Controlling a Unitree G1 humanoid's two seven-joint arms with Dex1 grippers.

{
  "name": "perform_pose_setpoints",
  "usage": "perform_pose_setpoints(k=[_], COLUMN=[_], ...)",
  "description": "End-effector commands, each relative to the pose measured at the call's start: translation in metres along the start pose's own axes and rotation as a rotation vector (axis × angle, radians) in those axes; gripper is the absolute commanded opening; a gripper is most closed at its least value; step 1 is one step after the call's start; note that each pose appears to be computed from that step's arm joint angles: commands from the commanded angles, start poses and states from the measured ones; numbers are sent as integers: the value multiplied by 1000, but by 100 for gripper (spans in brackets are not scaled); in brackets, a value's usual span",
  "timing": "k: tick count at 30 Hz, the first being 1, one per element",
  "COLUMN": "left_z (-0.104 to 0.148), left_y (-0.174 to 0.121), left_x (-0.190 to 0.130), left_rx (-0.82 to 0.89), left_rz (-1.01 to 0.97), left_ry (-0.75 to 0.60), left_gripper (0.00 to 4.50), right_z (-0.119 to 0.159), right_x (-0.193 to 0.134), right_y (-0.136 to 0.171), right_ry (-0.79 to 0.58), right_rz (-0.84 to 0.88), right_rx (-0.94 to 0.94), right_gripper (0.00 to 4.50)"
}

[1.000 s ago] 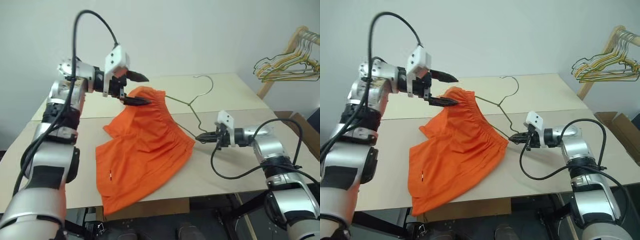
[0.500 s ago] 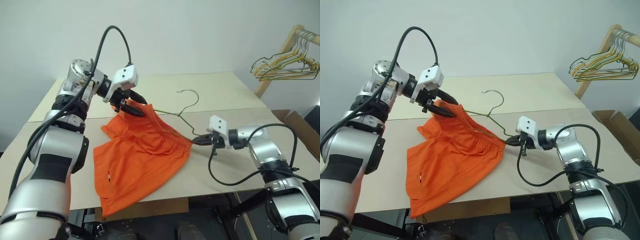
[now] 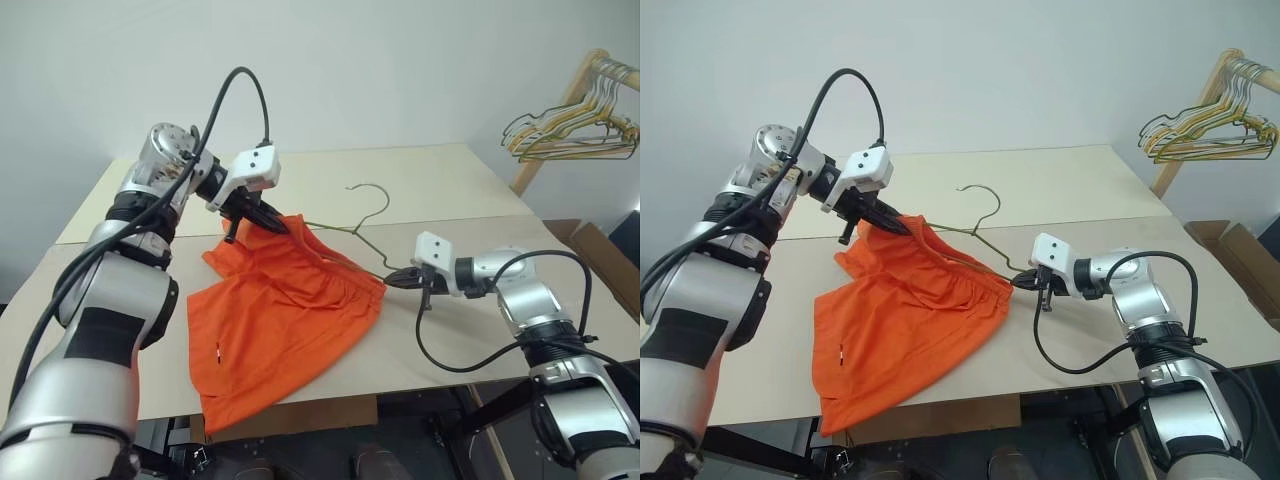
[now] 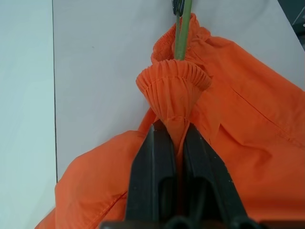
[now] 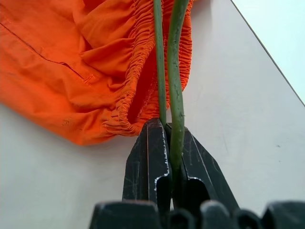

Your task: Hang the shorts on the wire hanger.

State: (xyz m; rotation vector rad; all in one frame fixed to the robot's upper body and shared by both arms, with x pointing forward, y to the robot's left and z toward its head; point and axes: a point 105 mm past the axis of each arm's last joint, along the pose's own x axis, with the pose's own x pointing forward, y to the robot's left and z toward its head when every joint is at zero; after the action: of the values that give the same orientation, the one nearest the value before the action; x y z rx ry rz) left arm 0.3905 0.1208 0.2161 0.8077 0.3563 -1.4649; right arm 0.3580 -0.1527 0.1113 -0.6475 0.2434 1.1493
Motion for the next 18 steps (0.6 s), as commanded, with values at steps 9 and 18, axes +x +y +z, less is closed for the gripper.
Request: perform_pose_setpoints(k=[9,18], left_z=[14,9], left_y=[11,10], left_x=[-28,-48], left_rx=[81,93], left_rz=[120,165], left_ry=[-43,-52], left_gripper=[0,0], right_z=[16,-11], right_x=[-29,-93], right_y=[-27,-18], right_ry=[-84,-181], right_rz=[-180,-255], right_rx=[-45,303], right_gripper=[250,250])
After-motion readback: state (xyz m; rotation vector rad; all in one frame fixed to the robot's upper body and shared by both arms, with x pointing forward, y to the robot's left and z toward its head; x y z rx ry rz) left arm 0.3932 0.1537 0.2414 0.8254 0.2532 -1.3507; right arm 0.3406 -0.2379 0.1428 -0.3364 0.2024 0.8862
